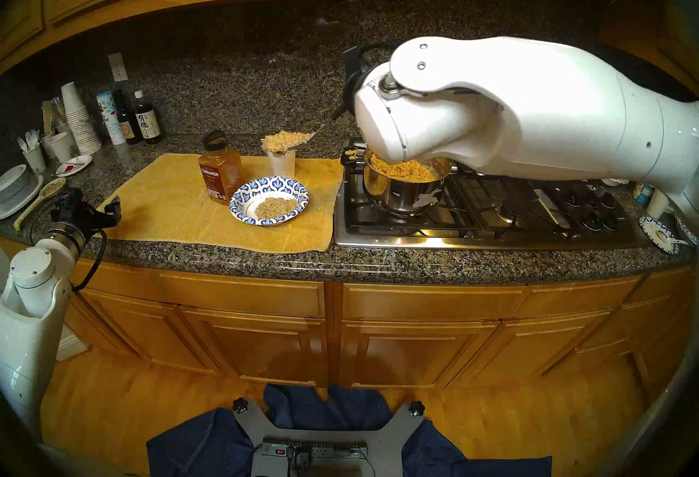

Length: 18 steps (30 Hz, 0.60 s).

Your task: Scoop oatmeal into bowl, add cinnamon, and put a spoon inside bowl

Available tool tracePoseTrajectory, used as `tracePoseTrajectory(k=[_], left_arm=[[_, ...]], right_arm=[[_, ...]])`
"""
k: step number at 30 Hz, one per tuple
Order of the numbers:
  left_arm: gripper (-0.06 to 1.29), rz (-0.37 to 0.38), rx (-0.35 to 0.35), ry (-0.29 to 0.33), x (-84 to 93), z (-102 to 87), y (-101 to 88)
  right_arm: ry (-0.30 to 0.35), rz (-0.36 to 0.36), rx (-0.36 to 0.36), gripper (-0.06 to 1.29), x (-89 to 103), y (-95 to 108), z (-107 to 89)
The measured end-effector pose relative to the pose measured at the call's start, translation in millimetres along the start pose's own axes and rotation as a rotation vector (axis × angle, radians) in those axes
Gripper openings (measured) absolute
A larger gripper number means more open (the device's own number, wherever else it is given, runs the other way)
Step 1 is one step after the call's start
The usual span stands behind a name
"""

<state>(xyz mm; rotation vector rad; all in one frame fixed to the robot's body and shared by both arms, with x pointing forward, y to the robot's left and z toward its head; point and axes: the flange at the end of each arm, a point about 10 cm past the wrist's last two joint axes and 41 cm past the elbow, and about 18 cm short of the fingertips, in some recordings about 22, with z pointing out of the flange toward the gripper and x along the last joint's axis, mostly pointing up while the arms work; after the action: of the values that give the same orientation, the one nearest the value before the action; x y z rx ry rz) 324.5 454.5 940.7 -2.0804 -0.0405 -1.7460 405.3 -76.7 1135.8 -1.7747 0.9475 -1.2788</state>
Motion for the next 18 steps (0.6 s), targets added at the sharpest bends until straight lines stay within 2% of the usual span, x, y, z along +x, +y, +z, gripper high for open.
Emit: tracePoseTrajectory(k=[6, 18], left_arm=[[1.23, 0.0, 0.0, 0.0, 0.0, 0.0, -0.1], [1.23, 0.0, 0.0, 0.0, 0.0, 0.0, 0.0]], right_arm=[[-0.026, -0.023, 0.004, 0.01, -15.8, -1, 2.1], [-0.035, -0.106, 0.008, 0.01, -36.8, 2, 6.7]])
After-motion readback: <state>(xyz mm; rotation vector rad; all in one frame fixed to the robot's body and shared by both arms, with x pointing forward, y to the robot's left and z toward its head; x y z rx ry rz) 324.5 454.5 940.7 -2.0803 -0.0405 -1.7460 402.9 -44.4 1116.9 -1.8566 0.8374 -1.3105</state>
